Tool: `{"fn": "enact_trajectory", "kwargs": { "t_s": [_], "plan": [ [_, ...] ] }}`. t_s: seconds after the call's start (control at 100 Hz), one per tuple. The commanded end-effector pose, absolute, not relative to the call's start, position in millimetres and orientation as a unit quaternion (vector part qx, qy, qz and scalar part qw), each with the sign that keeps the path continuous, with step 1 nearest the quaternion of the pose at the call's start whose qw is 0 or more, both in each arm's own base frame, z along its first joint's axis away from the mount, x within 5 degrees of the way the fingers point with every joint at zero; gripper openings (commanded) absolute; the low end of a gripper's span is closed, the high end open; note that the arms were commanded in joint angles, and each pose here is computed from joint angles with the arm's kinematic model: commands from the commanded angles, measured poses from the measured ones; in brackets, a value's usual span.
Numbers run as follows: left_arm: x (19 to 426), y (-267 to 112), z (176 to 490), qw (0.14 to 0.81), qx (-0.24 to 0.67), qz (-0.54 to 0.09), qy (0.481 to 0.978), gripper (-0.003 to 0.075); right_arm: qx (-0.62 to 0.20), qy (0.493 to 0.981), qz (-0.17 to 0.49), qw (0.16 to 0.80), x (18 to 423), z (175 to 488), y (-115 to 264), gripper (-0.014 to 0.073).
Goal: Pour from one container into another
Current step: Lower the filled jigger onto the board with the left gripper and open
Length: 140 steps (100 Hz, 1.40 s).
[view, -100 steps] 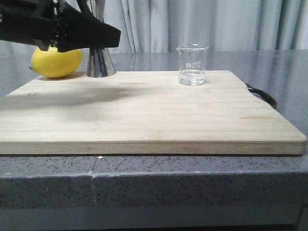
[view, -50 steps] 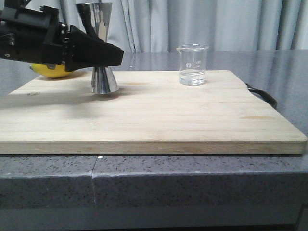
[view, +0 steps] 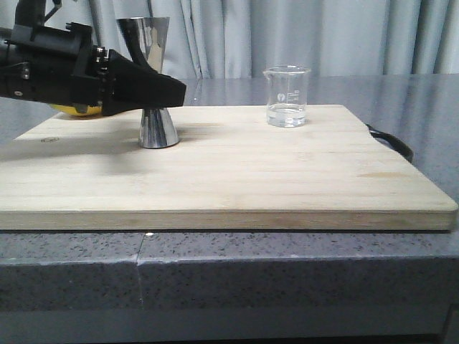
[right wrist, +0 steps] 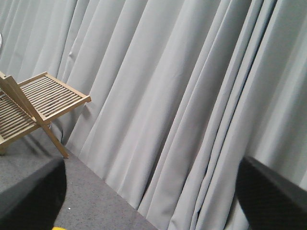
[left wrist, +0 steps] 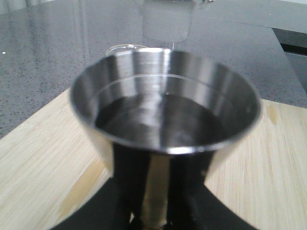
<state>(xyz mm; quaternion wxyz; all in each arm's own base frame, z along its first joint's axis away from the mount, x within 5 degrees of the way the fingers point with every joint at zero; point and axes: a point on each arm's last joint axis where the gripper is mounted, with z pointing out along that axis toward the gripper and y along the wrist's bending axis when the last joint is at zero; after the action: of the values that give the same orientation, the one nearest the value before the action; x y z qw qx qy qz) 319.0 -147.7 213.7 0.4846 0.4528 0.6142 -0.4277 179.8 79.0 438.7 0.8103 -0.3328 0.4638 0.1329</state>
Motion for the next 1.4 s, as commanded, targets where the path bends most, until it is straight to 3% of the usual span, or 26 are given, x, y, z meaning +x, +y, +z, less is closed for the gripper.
{"fn": "enact_trajectory", "kwargs": {
  "t_s": [0.0,0.21,0.39,0.48,0.81,1.04,1.39],
  "plan": [
    [314.4,-148.8,242.0,0.519,0.45,-0.464,0.56,-0.0019,-0.321,0.439,0.141,0.827,171.1,452.8,76.7,0.0646],
    [314.4,-148.8,242.0,0.518,0.449,-0.465,0.56,0.0016,-0.32,0.439,0.143,0.827,171.1,452.9,76.7,0.0646],
    [314.0,-148.8,241.7,0.515,0.449,-0.466,0.562,0.0202,-0.32,0.439,0.143,0.827,171.1,452.9,76.7,0.0646],
    [314.0,-148.8,241.7,0.515,0.449,-0.466,0.562,0.0253,-0.319,0.439,0.143,0.827,171.1,452.9,76.6,0.0646],
    [313.2,-148.9,240.7,0.507,0.451,-0.469,0.565,0.0304,-0.319,0.439,0.143,0.828,171.1,453.0,76.6,0.0646],
    [314.0,-147.2,240.7,0.494,0.431,-0.483,0.58,0.0521,-0.319,0.439,0.143,0.828,171.1,453.0,76.6,0.0646],
    [311.0,-128.4,254.0,0.485,0.432,-0.472,0.596,0.0524,-0.319,0.439,0.143,0.828,171.1,453.0,76.6,0.0646]
  ]
}}
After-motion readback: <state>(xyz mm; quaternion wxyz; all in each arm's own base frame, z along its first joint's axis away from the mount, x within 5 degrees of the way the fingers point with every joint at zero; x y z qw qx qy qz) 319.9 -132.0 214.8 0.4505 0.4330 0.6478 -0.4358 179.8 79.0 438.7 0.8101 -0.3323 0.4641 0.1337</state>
